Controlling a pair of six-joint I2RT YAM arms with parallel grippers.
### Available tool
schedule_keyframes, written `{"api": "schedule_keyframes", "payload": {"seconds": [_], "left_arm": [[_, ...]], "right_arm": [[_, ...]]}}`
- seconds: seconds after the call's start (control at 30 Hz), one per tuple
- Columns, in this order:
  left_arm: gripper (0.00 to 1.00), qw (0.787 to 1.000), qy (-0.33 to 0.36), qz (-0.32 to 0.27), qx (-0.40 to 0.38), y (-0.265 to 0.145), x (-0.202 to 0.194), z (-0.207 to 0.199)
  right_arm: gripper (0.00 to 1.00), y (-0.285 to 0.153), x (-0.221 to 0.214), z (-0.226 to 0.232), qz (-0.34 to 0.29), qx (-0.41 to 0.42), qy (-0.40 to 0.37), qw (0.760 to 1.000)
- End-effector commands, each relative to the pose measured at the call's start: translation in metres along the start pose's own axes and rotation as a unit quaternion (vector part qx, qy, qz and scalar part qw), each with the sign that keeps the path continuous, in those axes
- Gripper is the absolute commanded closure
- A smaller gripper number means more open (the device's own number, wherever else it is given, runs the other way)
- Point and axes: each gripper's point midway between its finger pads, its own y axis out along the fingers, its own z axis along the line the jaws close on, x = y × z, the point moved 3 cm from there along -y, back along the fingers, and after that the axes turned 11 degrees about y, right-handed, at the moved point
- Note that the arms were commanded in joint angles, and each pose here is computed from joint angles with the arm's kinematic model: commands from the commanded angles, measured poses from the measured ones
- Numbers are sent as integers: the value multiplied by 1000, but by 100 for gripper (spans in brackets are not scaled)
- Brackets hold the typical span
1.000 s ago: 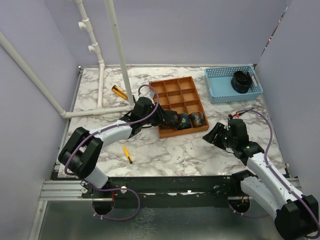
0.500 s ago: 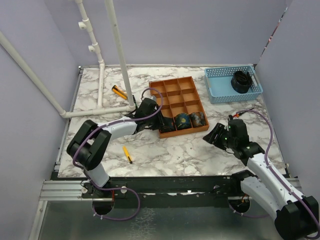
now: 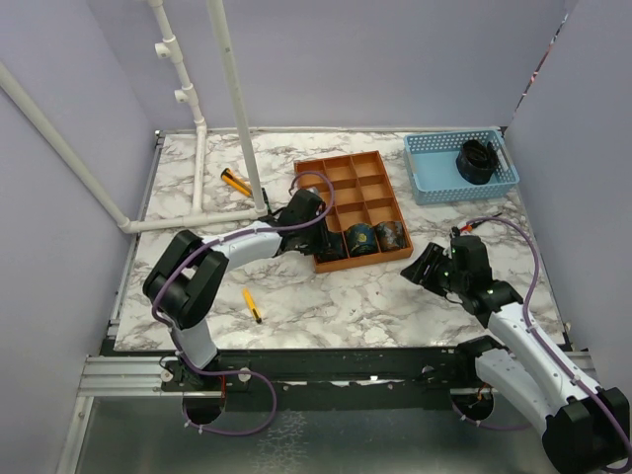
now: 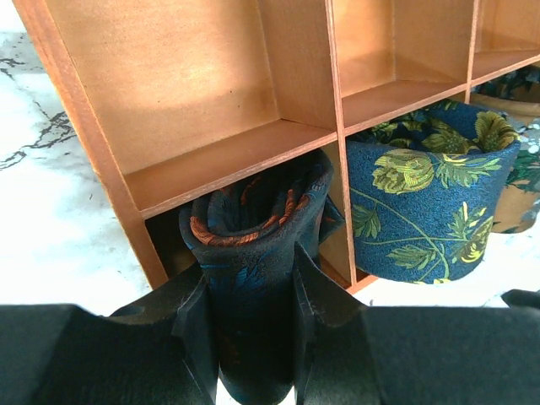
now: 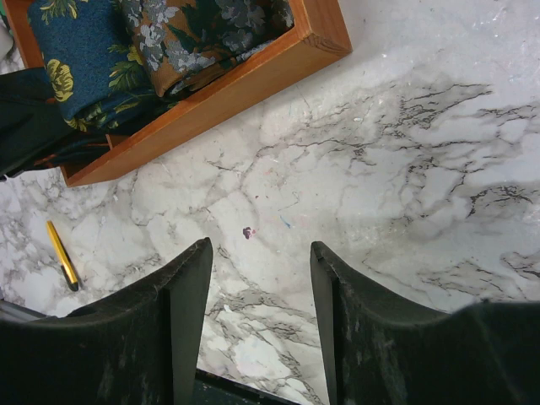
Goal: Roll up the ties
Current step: Place the tie in the storage box.
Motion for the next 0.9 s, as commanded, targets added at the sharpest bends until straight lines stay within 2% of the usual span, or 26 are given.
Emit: {"api": "schedule_keyframes", "payload": {"seconds": [0.0, 0.17, 0.4, 0.6, 0.73, 0.87], "left_arm": [[100, 995, 54, 6, 80, 6, -1, 11], [100, 978, 98, 25, 182, 6, 1, 18], [100, 964, 87, 50, 244, 3, -3, 24], [100, 960, 65, 44, 269, 3, -2, 19], [100, 956, 66, 39, 283, 7, -1, 15], [100, 951, 74, 50, 296, 12, -6, 19]], "right_arm": [[46, 1, -3, -6, -2, -9, 2, 1000], [46, 1, -3, -5, -4, -2, 0, 1000], [46, 4, -3, -8, -7, -11, 15, 1000], [39, 9, 3, -5, -18, -17, 33, 999], [37, 12, 20, -4, -56, -38, 38, 997], [37, 15, 49, -6, -138, -65, 59, 987]]}}
